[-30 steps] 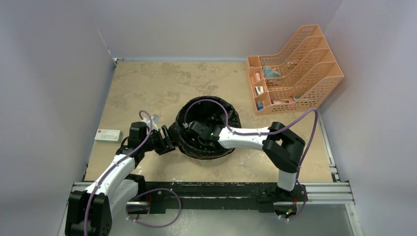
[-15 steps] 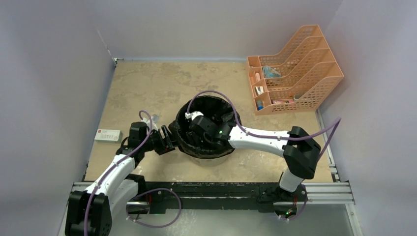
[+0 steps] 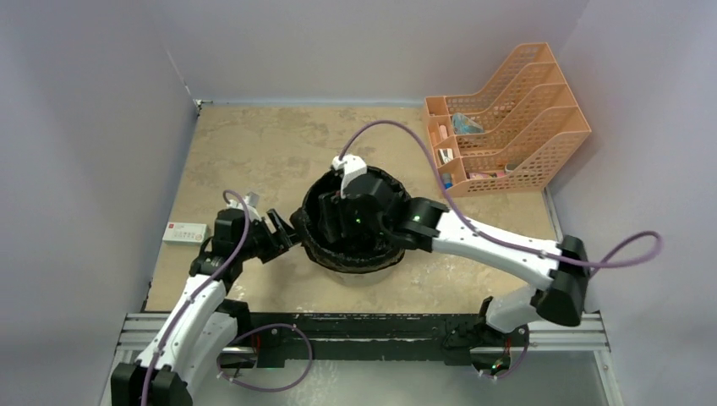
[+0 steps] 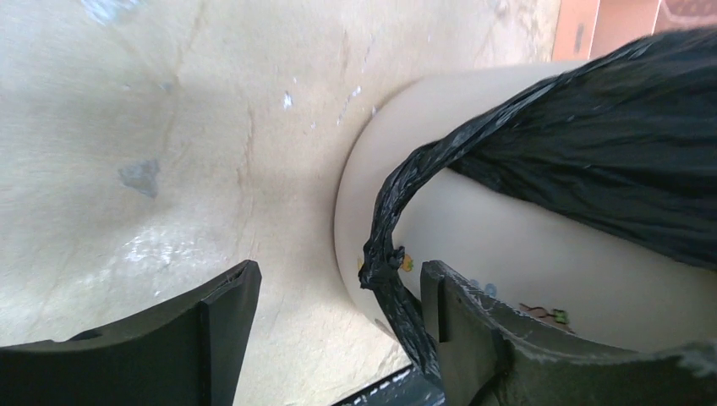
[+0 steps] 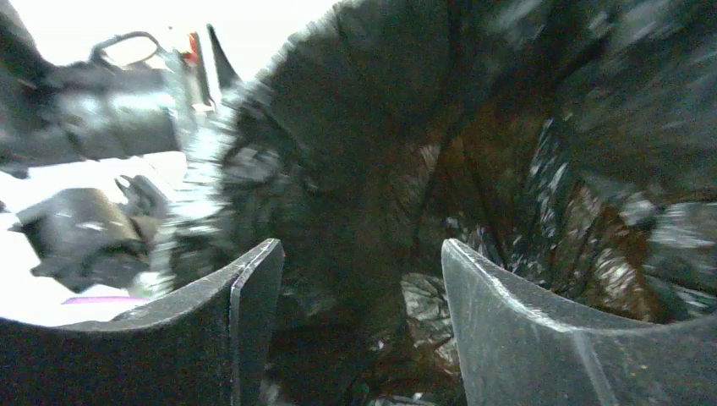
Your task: Put the trash bags into the trash bin
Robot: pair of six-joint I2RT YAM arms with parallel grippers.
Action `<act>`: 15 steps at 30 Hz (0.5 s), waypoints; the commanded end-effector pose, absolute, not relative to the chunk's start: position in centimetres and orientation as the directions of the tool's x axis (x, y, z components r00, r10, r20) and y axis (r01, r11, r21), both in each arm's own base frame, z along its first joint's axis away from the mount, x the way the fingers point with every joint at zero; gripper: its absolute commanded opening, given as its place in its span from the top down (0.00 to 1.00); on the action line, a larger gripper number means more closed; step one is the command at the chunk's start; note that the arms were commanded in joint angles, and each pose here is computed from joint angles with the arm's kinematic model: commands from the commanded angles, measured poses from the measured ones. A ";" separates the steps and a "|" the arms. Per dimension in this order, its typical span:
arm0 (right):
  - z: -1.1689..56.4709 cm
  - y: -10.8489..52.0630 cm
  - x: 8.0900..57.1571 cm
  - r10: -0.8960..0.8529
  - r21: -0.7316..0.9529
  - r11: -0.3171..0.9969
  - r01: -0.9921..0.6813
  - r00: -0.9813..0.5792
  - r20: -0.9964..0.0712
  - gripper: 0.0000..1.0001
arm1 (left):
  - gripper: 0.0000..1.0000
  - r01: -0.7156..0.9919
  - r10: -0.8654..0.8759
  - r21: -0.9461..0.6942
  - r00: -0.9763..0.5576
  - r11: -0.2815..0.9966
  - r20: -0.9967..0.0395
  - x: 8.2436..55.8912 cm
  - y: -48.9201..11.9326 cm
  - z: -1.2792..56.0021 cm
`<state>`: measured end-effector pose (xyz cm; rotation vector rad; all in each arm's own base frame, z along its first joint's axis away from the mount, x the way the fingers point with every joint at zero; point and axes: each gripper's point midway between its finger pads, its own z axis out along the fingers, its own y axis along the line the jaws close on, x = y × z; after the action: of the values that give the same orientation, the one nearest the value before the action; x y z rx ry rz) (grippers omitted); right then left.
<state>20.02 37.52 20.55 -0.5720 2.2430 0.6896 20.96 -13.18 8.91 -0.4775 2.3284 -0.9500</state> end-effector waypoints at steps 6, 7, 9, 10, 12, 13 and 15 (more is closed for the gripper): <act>37.0 28.6 24.7 0.237 0.328 0.873 -0.361 -0.273 -0.932 0.02 | 0.24 -0.150 -0.622 -0.660 -0.536 0.736 -0.571 22.4 -8.9 18.7; 37.7 26.7 25.2 0.282 0.342 0.891 -0.300 -0.227 -0.932 0.01 | 0.23 -0.104 -0.601 -0.651 -0.512 0.752 -0.614 22.5 -8.7 20.6; 38.0 22.6 26.3 0.348 0.374 0.911 -0.172 -0.163 -0.923 0.01 | 0.22 0.032 -0.532 -0.617 -0.473 0.786 -0.702 22.7 -9.2 24.9; 37.7 20.3 27.3 0.388 0.403 0.910 -0.093 -0.147 -0.910 0.01 | 0.21 0.109 -0.492 -0.595 -0.457 0.796 -0.741 22.7 -9.6 27.0; 36.0 15.8 29.5 0.448 0.450 0.893 0.020 -0.139 -0.883 0.01 | 0.20 0.283 -0.409 -0.551 -0.430 0.786 -0.805 22.7 -11.3 31.2; 35.0 14.0 30.3 0.469 0.467 0.883 0.047 -0.145 -0.871 0.01 | 0.21 0.381 -0.366 -0.531 -0.426 0.757 -0.827 22.7 -12.6 33.1; 33.1 11.4 31.2 0.499 0.493 0.867 0.075 -0.161 -0.852 0.01 | 0.21 0.541 -0.288 -0.511 -0.446 0.668 -0.847 22.6 -15.1 35.9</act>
<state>29.01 16.96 36.38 0.2539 1.6996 0.4464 22.85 -11.00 30.09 -0.2234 1.9045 -0.7999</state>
